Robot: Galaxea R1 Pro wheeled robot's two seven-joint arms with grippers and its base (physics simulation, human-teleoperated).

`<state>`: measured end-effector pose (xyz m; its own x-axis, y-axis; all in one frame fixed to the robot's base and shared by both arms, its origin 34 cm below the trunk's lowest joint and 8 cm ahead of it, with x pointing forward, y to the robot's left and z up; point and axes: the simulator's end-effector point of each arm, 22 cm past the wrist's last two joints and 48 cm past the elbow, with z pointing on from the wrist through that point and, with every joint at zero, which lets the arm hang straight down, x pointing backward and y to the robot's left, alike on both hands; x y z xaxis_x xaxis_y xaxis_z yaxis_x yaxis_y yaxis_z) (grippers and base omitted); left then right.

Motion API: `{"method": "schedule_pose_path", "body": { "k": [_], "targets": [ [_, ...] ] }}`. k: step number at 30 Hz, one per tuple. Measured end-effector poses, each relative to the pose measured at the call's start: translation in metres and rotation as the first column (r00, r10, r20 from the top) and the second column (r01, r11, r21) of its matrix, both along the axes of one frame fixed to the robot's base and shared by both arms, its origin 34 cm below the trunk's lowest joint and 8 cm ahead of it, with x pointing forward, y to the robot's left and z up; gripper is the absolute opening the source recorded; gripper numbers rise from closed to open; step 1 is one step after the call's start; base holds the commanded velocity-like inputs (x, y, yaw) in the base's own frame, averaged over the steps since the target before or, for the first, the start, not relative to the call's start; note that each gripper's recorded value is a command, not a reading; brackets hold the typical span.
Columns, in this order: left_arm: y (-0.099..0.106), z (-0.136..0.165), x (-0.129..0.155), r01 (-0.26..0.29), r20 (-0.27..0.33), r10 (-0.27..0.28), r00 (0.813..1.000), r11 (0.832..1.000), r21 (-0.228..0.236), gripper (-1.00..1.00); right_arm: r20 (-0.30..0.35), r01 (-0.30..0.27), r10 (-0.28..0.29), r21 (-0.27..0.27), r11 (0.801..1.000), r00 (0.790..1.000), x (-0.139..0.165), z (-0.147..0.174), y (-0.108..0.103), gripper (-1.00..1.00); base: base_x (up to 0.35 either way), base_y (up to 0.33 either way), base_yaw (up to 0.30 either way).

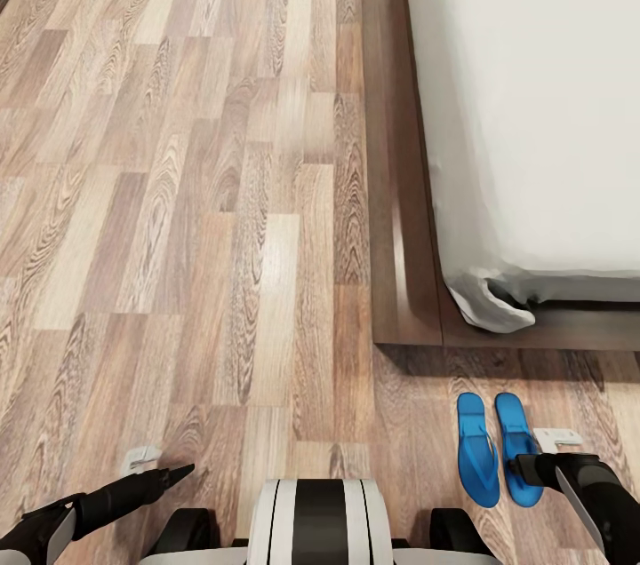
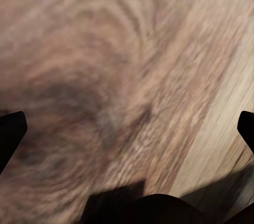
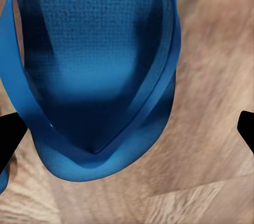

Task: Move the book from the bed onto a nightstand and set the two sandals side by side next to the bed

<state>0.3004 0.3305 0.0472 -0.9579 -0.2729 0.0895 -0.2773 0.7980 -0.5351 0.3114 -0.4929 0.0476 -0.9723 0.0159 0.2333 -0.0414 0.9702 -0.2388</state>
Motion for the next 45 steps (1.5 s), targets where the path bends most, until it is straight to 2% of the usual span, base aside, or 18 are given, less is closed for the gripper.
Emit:
{"method": "schedule_pose_path", "body": {
  "k": [11,29,38,41,45],
  "targets": [
    [0.000,0.000,0.000,0.000,0.000,0.000,1.000,1.000,0.000,1.00,0.000,0.000,0.000,0.000,1.000,1.000,0.000,0.000,0.000,1.00,0.000,0.000,0.000],
    [-0.004,0.018,0.031,-0.002,0.072,0.002,0.997,1.000,-0.006,1.00,0.074,-0.001,0.001,0.001,1.000,0.997,0.032,0.020,0.000,1.00,0.000,0.000,0.000],
    [-0.005,0.029,0.047,-0.001,0.108,0.002,0.994,1.000,-0.007,1.00,0.141,-0.003,0.002,0.009,1.000,0.990,0.061,0.033,0.001,1.00,0.000,0.000,0.000],
    [-0.005,0.032,0.052,0.000,0.120,0.001,0.993,1.000,-0.008,1.00,0.196,-0.002,-0.003,0.028,1.000,0.981,0.085,0.043,0.003,1.00,0.000,0.000,0.000],
    [-0.005,0.037,0.058,-0.001,0.137,0.002,0.991,1.000,-0.007,1.00,0.246,0.047,-0.071,0.103,0.994,0.967,0.100,0.054,0.002,1.00,0.000,0.000,0.000]
  ]
}}
